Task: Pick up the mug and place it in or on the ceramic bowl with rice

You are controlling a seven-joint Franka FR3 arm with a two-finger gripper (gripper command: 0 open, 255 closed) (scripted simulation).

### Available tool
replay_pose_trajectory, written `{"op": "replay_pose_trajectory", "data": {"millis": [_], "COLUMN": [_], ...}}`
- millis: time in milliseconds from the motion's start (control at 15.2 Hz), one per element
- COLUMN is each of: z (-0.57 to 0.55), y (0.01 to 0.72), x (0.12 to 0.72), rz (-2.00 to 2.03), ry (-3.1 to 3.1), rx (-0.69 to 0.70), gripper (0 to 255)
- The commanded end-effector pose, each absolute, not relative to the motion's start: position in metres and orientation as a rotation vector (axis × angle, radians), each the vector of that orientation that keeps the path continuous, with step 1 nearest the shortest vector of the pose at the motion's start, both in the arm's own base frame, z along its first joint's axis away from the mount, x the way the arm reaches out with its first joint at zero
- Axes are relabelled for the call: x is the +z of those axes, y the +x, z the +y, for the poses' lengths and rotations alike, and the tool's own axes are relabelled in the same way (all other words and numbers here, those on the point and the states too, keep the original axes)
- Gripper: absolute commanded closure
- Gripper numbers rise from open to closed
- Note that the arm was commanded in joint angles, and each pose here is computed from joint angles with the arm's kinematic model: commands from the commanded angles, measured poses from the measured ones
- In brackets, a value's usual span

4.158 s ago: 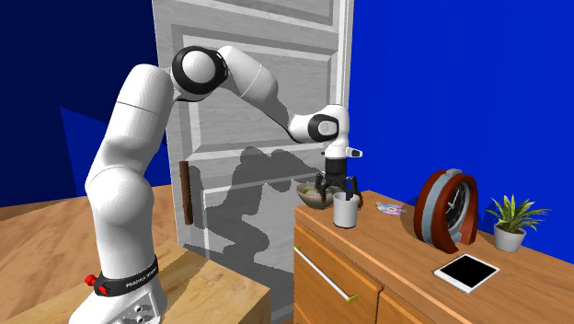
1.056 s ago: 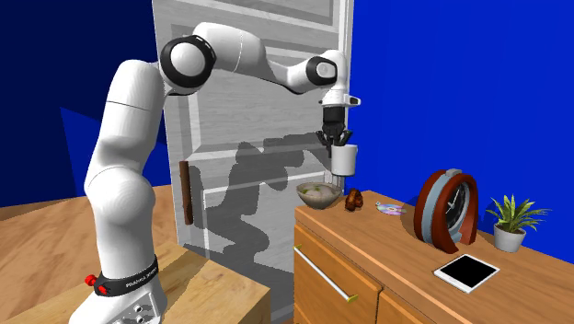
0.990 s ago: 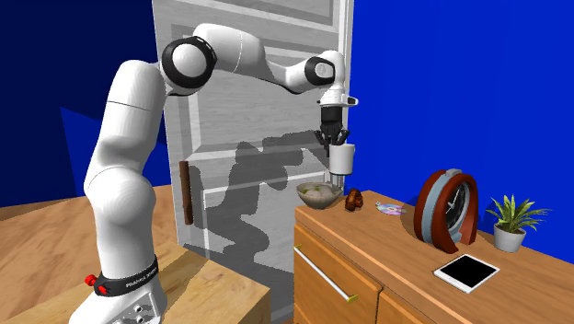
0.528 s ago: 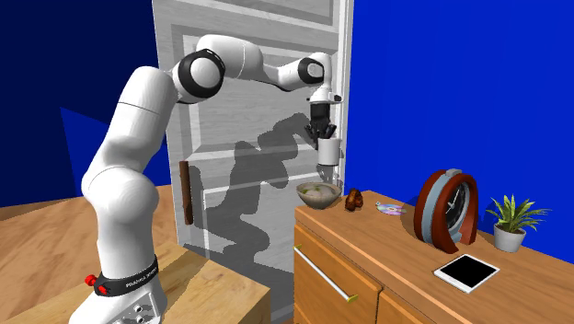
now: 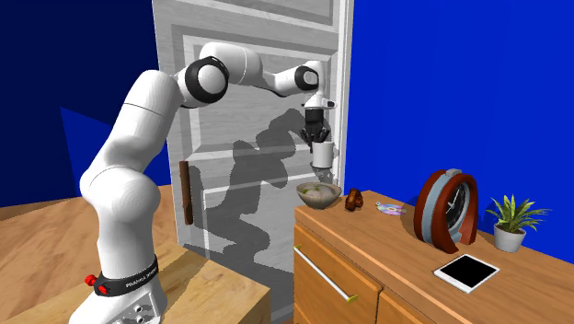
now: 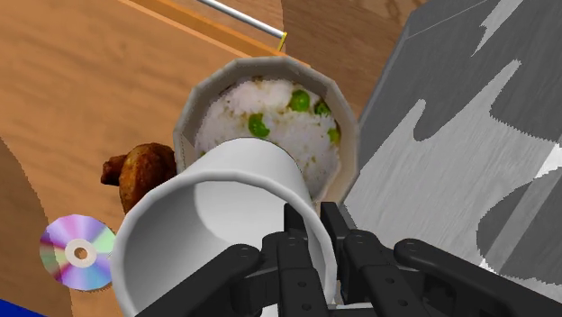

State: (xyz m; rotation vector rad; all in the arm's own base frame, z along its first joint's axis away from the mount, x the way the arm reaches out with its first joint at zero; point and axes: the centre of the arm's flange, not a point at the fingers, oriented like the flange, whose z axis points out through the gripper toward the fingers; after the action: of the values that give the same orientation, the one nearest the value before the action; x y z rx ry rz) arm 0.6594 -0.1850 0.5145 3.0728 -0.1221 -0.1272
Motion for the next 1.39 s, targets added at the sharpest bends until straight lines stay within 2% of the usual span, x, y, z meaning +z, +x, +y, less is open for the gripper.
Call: {"op": "replay_pose_trajectory", "data": {"millis": [0, 660, 1254, 1320], "z": [-0.185, -0.185, -0.185, -0.185], "y": [0.66, 0.66, 0.66, 0.66], "x": [0.503, 0.45, 0.448, 0.448], "rz": [-0.122, -0.122, -0.122, -0.122], "ry": [3.072, 3.072, 3.072, 3.072], "rx": [-0.126, -0.126, -0.126, -0.126], "gripper": [255, 255, 255, 0]}}
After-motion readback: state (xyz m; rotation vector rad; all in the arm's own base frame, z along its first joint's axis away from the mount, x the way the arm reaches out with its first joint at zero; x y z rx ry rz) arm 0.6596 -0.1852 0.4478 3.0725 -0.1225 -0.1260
